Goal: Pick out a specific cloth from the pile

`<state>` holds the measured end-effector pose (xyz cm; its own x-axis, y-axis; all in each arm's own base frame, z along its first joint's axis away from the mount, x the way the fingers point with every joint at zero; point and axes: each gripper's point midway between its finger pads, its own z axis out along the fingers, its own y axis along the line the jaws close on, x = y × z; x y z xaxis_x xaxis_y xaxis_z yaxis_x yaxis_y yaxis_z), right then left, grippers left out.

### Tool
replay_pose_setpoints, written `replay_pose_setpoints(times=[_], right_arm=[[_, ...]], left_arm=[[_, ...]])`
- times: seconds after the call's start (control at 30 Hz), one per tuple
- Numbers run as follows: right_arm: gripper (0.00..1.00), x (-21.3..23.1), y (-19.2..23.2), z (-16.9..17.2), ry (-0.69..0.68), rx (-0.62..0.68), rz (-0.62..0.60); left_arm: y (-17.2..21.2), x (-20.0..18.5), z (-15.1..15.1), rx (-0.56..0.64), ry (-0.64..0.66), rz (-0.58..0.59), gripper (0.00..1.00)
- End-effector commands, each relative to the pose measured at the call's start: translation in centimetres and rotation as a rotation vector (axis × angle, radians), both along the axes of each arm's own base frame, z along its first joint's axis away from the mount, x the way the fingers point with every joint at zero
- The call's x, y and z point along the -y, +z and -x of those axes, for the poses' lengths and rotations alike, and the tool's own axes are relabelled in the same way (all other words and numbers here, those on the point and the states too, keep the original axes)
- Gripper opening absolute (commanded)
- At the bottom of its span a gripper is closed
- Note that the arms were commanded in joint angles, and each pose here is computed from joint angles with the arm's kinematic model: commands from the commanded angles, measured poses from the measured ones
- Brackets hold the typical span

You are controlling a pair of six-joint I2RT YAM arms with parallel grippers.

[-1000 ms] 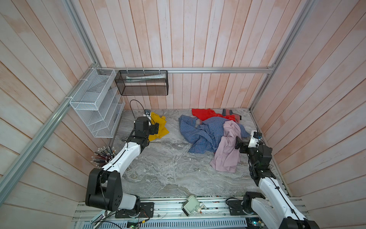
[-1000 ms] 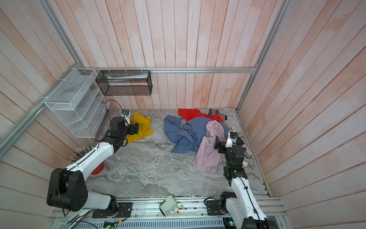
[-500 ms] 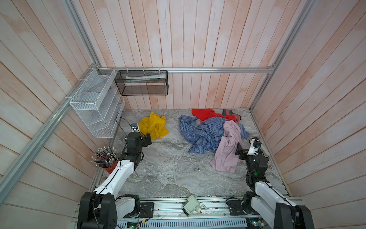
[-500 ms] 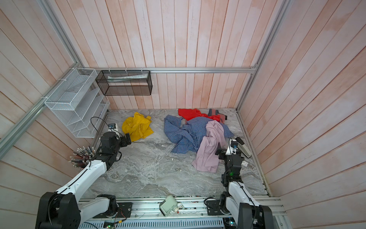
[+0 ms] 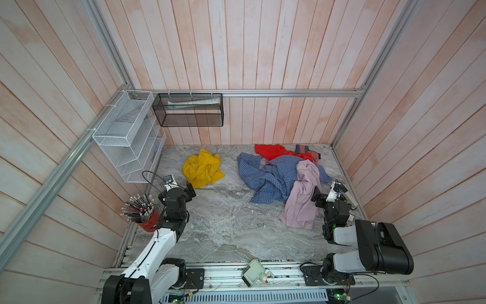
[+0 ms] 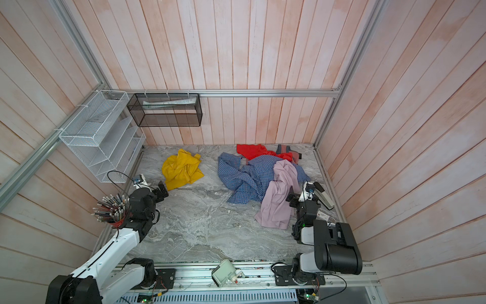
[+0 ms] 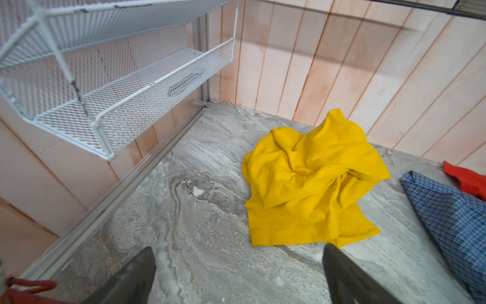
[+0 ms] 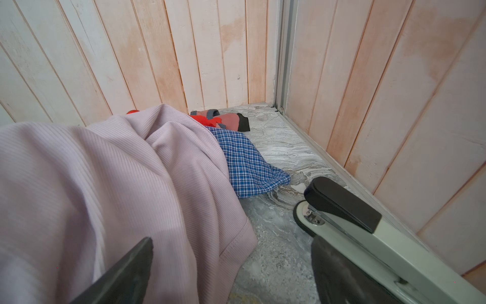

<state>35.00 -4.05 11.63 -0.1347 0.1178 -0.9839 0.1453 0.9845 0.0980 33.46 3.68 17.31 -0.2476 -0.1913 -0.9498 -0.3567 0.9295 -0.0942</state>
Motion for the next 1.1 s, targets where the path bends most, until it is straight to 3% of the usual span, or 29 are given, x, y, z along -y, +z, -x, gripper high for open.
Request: replay_pose_setpoints(times=[0.0,0.13,0.5,0.67,0.9,0.97,1.07], right_arm=[[0.96,-0.4,1.7,-1.1,0.033,0.080,0.007],[0.98,-1.5,0.9,-2.6,0.082,0.003,0.040],[0.98,-1.5,0.9,-2.6,0.079,0.005,0.043],[0.98,-1.5,0.9,-2.6,0.078,0.005,0.044],[0.98,-1.5,0.9,-2.6,0.076,0.004,0.044],[0.98,-1.5,0.9,-2.6,0.077,0.003,0.043],[0.98,-1.5,0.9,-2.6,0.076,0.004,0.045]], left_arm=[[1.0,-1.3,0.6,0.109,0.066,-0.024,1.00],[0.6,-1.4,0.7,0.171,0.060,-0.056,1.00],[-1.5,-0.7,-2.0,0.221,-0.018,-0.109,1.00],[-2.4,-0.9,-2.3,0.250,-0.071,-0.070,1.00],[-3.7,0.6,-4.0,0.228,-0.184,-0.082,1.00],[-4.6,1.4,-5.1,0.137,-0.241,-0.073,1.00],[-4.6,2.2,-5.3,0.147,-0.291,-0.100,1.00]])
